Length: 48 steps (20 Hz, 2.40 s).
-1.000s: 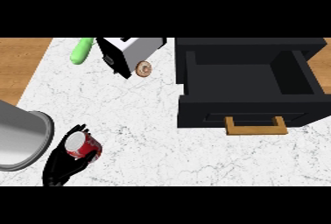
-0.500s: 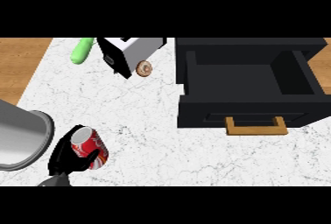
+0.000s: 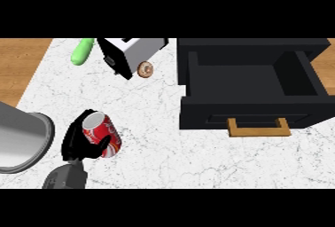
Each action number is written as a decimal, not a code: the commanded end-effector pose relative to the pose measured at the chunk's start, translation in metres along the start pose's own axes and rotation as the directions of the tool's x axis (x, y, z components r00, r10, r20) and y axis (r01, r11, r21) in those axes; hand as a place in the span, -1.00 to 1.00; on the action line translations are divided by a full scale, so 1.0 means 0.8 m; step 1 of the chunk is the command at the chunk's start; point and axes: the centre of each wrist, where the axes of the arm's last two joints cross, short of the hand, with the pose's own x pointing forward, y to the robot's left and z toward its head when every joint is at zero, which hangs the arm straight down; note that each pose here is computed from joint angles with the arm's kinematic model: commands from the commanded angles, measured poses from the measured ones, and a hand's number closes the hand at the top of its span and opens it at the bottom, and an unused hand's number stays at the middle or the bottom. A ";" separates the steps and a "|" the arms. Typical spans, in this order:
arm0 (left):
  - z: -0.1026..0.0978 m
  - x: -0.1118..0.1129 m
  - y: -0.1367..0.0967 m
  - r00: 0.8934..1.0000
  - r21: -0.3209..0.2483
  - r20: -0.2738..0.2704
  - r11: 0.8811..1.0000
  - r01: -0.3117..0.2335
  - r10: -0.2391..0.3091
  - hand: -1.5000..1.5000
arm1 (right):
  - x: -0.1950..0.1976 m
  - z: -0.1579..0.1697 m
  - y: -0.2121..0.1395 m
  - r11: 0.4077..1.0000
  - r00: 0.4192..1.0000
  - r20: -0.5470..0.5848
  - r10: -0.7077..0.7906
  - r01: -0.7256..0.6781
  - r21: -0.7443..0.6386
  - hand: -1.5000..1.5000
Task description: Pick up the can, place it into the drawer and close the drawer
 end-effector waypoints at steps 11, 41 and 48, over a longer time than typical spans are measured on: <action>-0.058 0.092 -0.135 0.991 -0.023 0.110 0.997 0.073 -0.070 1.00 | 0.019 0.012 0.008 1.000 1.000 0.000 0.001 -0.001 -0.011 -1.00; -0.151 0.229 -0.373 0.970 -0.065 0.173 0.980 0.186 -0.172 1.00 | -0.002 -0.015 0.023 1.000 1.000 -0.007 -0.025 0.025 -0.010 -1.00; -0.179 0.219 -0.405 0.972 -0.057 0.150 0.979 0.193 -0.183 1.00 | 0.000 -0.018 0.018 0.999 0.999 0.014 -0.039 0.039 0.005 -1.00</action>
